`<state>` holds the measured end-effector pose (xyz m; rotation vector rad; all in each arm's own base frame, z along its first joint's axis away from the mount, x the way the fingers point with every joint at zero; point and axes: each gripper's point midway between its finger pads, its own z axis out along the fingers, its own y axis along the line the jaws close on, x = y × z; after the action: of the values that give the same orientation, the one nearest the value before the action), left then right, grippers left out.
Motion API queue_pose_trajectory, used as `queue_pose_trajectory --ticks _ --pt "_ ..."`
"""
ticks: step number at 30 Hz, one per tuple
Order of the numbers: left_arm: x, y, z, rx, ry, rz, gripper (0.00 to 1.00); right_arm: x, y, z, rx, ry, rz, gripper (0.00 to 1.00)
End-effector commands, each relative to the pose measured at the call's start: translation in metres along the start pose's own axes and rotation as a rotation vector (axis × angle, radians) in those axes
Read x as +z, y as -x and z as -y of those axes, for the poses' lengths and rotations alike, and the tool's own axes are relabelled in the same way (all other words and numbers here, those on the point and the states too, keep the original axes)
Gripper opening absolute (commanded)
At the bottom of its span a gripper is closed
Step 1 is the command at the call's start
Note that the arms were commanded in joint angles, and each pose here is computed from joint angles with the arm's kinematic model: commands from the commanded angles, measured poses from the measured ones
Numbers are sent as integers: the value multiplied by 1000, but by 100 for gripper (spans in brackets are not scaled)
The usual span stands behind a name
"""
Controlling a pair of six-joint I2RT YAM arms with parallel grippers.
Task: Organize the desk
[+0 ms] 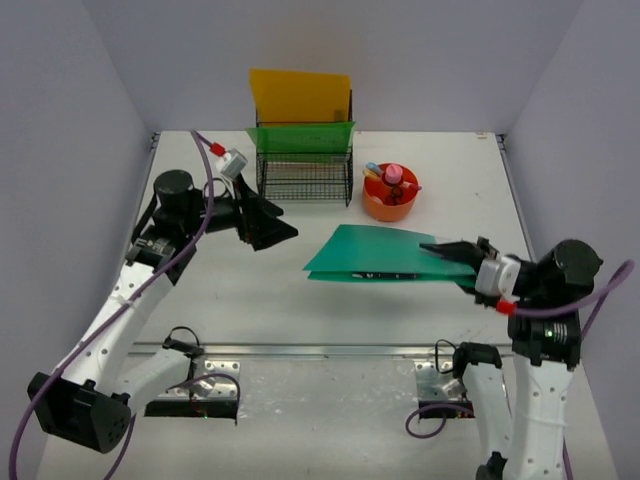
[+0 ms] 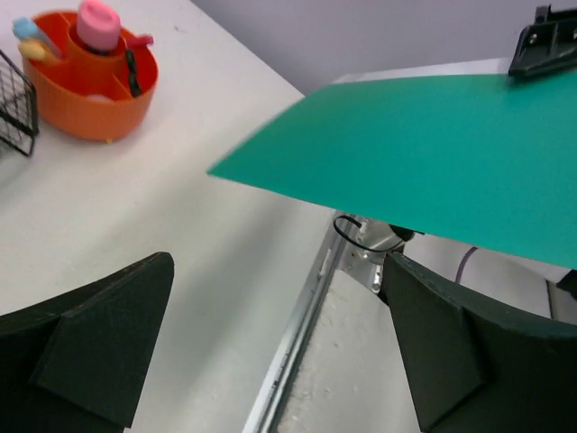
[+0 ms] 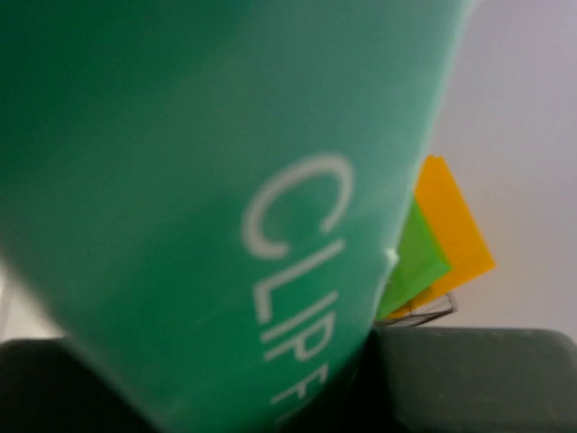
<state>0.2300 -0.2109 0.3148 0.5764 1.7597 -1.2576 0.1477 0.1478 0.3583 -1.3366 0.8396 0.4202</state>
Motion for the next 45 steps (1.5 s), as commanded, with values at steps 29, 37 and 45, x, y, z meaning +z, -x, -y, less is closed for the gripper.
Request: queue_pose_trajectory --ticks 29,37,45 --pt "72 54 54 380 -357 -5 96 23 -13 72 956 41 101 0" --pt "86 70 52 314 -360 14 69 35 -25 61 1015 94 99 0" --pt "84 60 62 256 -420 -27 21 49 -46 70 1108 85 104 0"
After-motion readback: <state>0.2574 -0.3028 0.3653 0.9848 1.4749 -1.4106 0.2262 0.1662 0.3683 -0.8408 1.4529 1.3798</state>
